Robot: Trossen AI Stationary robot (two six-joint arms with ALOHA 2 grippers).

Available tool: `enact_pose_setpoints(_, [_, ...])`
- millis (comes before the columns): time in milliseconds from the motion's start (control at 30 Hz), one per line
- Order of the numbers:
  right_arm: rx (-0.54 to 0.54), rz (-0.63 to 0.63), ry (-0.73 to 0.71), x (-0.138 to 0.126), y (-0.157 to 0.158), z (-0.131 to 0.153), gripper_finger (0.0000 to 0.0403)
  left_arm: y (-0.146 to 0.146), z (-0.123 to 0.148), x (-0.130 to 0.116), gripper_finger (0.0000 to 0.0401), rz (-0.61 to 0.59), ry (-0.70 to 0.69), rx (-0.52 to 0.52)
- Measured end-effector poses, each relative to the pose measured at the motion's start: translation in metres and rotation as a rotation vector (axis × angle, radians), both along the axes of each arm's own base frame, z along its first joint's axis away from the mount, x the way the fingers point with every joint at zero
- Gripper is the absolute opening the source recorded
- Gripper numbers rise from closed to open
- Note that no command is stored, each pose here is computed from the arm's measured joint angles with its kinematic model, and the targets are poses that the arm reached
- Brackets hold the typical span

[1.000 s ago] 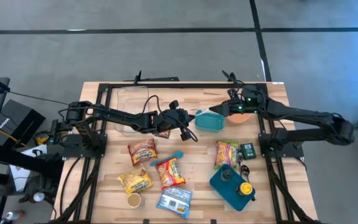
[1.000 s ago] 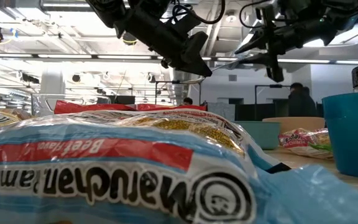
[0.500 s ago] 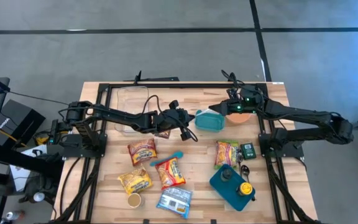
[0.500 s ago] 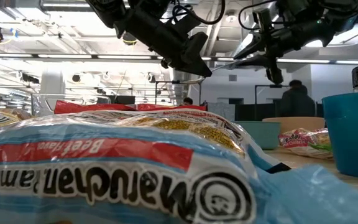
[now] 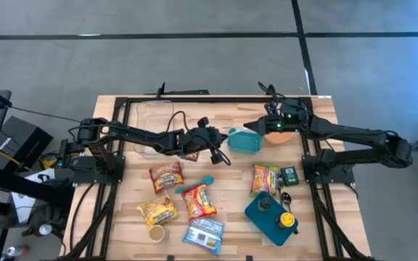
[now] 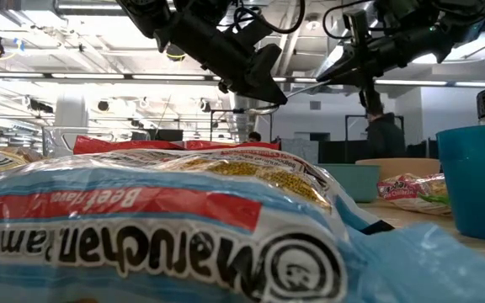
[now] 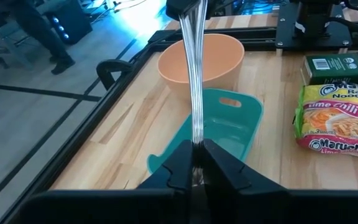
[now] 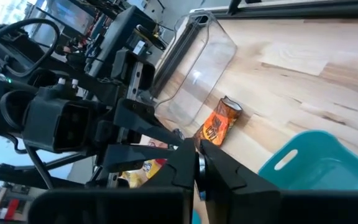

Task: Pick & Place Food Item
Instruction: Put the silver spoon into the green bin

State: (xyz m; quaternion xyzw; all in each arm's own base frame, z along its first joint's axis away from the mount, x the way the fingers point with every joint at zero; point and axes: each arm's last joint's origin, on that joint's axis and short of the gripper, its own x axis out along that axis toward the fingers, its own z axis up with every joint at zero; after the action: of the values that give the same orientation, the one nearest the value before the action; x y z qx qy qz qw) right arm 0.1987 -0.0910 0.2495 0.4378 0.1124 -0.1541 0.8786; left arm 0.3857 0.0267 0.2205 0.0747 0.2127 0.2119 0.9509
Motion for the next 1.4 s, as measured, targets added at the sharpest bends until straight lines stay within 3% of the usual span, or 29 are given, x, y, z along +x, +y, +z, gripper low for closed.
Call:
enact_pose_setpoints(333, [-0.076,-0.015,0.023,-0.012,-0.001,0.005,0.0004,0.001,0.004,-0.001,0.0079,-0.009,0.009,0.036])
enact_pose_setpoints(667, [-0.154,-0.153,0.110,-0.042,0.015,0.015,0.0003,0.001,0.006,-0.001,0.0160,0.000,-0.023,0.018])
enact_pose_setpoints(967, [-0.176,-0.285,0.213,-0.057,0.036,0.013,0.0004,0.001,0.009,0.000,0.0165,-0.010,-0.044,0.042])
enact_pose_setpoints(1400, [-0.100,-0.455,0.193,-0.060,0.061,-0.030,0.0005,0.001,0.009,0.000,0.0151,-0.022,-0.031,0.071])
